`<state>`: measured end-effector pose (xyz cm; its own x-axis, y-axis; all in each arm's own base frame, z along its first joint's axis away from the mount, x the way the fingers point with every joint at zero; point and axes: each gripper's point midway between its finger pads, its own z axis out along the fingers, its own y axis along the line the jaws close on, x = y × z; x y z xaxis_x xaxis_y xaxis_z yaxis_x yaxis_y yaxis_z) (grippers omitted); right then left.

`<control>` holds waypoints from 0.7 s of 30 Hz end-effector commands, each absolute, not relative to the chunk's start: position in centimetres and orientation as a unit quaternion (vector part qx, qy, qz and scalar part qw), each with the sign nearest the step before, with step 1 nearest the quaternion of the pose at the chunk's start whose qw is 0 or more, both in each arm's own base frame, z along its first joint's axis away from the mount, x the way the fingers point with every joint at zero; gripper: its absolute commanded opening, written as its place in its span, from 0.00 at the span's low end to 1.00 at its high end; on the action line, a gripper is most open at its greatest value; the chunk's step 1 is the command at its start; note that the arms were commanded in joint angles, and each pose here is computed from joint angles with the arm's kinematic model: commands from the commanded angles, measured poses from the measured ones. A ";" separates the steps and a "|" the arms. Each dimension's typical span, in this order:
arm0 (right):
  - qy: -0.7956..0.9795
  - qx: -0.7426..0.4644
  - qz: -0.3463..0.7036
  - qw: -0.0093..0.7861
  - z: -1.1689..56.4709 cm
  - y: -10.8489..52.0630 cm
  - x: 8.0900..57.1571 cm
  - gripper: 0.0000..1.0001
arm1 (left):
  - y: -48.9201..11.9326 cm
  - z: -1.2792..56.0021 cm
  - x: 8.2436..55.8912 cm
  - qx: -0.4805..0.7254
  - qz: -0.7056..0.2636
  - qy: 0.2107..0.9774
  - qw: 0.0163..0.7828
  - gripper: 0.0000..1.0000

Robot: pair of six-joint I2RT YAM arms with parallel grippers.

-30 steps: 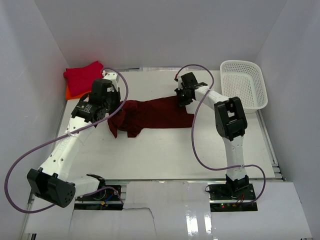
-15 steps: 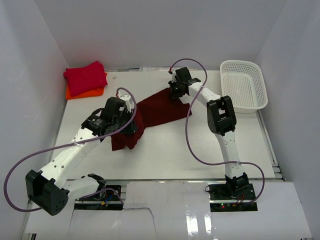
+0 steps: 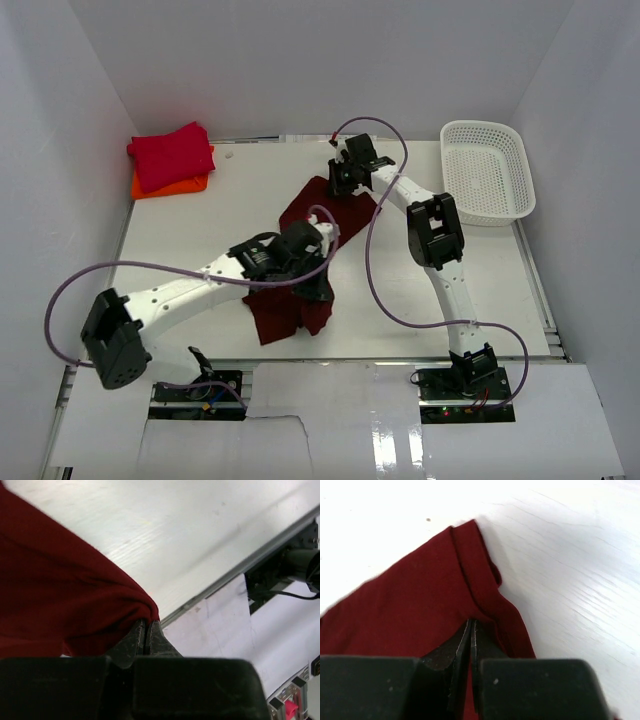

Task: Fold and stack the t-shirts
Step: Flatten out the tshirt

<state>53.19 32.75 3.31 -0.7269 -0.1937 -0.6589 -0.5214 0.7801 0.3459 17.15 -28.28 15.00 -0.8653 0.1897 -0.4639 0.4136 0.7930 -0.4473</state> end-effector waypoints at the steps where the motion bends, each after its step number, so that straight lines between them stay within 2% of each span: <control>1: 0.880 -0.211 0.296 0.305 3.4 34.8 52.9 0.09 | -34.7 17.9 16.0 0.206 -0.329 0.898 0.210 0.00; 7: 0.865 -0.229 0.330 0.300 4.1 35.9 52.4 0.09 | -41.8 18.7 12.7 0.268 -0.361 0.872 0.193 0.00; 11: 0.863 -0.232 0.330 0.303 4.7 35.4 52.5 0.11 | -43.4 19.9 12.2 0.280 -0.374 0.862 0.199 0.00; 12: 0.863 -0.230 0.332 0.305 4.8 35.2 52.5 0.08 | -43.6 20.2 12.0 0.282 -0.382 0.858 0.195 0.00; 17: 0.855 -0.227 0.351 0.307 5.8 34.6 52.9 0.08 | -44.9 21.5 10.4 0.297 -0.413 0.840 0.190 0.00; 18: 0.856 -0.225 0.350 0.307 5.8 34.4 53.0 0.11 | -44.9 21.3 10.4 0.297 -0.411 0.841 0.191 0.00; 19: 0.856 -0.224 0.350 0.309 6.1 34.3 53.0 0.18 | -44.8 21.2 10.6 0.295 -0.407 0.843 0.194 0.00; 20: 0.856 -0.223 0.348 0.310 6.1 34.2 53.0 0.37 | -44.6 21.3 10.6 0.294 -0.404 0.843 0.198 0.04; 21: 0.857 -0.221 0.344 0.312 6.2 33.9 53.2 0.42 | -44.4 21.4 10.8 0.292 -0.402 0.844 0.202 0.10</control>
